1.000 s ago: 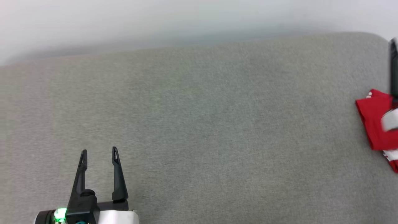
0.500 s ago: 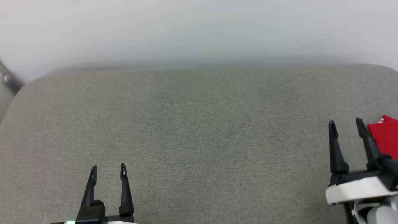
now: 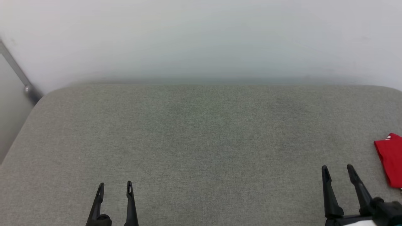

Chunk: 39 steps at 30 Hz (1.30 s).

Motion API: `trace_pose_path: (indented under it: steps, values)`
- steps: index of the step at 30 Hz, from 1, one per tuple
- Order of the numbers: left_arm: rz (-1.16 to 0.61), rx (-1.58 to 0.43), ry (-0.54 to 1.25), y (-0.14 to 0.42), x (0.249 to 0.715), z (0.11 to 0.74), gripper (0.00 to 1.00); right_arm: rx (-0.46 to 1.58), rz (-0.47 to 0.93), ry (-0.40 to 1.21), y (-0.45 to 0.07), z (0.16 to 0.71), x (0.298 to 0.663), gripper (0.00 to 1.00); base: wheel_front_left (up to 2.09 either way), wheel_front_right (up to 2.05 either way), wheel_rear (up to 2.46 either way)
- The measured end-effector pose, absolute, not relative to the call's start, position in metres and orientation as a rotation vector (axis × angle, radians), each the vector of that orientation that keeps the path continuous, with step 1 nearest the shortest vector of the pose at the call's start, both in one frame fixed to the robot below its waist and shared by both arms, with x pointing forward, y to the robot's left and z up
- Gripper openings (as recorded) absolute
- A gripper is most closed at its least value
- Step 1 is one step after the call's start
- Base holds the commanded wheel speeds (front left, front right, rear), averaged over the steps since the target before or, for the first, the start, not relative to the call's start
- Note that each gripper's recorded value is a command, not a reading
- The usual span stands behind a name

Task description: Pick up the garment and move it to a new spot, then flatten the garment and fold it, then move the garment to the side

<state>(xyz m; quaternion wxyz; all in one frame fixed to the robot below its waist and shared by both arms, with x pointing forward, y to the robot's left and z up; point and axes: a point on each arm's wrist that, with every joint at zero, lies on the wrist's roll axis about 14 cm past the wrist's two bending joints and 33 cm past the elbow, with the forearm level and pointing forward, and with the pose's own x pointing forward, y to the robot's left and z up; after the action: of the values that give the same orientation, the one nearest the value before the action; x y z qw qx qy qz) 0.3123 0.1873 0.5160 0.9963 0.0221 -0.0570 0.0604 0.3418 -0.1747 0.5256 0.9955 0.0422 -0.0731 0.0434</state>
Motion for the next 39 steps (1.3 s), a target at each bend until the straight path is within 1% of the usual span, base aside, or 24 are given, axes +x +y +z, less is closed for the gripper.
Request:
trace_pose_path:
  steps: [9,18,19,25,39]
  values:
    - [0.116,0.048,-0.105,0.188,0.305,0.512,1.00,0.145,0.088,-0.113,-0.172,0.515,0.325,1.00,0.00,0.00,0.00]
    - [0.107,0.039,-0.088,0.188,0.302,0.507,1.00,0.162,0.078,-0.107,-0.175,0.512,0.320,1.00,0.00,0.00,0.00]
    - [0.106,0.036,-0.086,0.188,0.302,0.506,0.00,0.162,0.079,-0.107,-0.175,0.512,0.320,0.00,0.00,0.00,0.00]
    - [0.102,0.027,-0.022,0.186,0.298,0.487,0.00,0.172,0.073,-0.045,-0.175,0.494,0.317,0.00,0.00,0.00,0.00]
    - [0.127,-0.265,0.042,0.193,0.307,0.475,0.00,0.427,0.021,-0.011,-0.182,0.488,0.326,0.00,0.00,0.00,0.00]
